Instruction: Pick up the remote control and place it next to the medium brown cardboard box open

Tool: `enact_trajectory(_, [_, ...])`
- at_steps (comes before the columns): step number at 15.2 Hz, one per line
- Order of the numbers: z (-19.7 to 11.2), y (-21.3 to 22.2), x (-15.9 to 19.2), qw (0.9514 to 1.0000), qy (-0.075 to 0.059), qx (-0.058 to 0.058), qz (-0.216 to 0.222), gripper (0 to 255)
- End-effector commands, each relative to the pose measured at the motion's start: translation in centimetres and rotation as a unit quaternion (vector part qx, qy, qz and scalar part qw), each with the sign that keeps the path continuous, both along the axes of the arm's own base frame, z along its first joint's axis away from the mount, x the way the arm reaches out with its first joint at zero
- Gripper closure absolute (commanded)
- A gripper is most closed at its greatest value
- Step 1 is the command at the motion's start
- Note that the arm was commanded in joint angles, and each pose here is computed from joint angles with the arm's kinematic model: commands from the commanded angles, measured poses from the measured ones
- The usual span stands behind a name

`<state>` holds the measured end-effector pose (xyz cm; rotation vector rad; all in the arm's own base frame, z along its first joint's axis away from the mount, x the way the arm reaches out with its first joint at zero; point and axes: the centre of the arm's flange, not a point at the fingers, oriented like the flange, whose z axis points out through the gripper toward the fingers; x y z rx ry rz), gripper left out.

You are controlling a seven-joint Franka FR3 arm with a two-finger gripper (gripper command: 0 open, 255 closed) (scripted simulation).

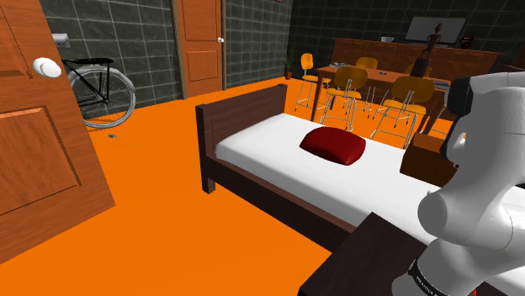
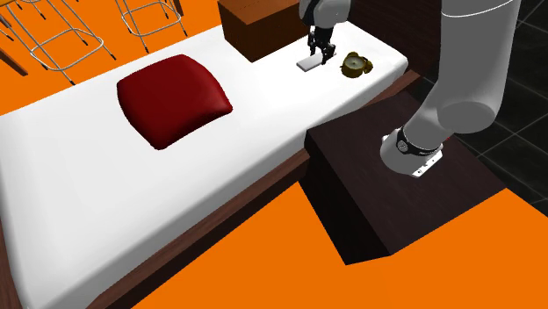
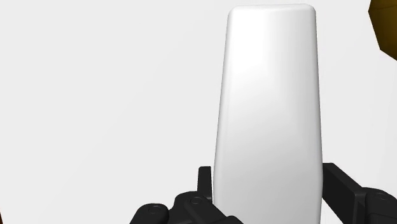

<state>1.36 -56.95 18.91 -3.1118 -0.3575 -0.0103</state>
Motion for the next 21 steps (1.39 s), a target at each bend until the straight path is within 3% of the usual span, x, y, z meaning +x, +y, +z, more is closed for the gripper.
enact_trajectory(1, [-1.0,0.0,0.1,1.0000,0.000,0.000,0.000,255])
enact_trajectory(3, [-2.4,0.0,0.1,1.0000,0.000,0.000,0.000,255])
enact_trajectory(11, [-2.4,0.0,0.1,1.0000,0.000,0.000,0.000,255])
enact_trajectory(12, [-2.4,0.0,0.1,1.0000,0.000,0.000,0.000,0])
enact_trajectory(17, [-2.4,0.0,0.1,1.0000,0.000,0.000,0.000,0])
enact_trajectory(21, [2.6,-0.1,0.0,1.0000,0.000,0.000,0.000,0])
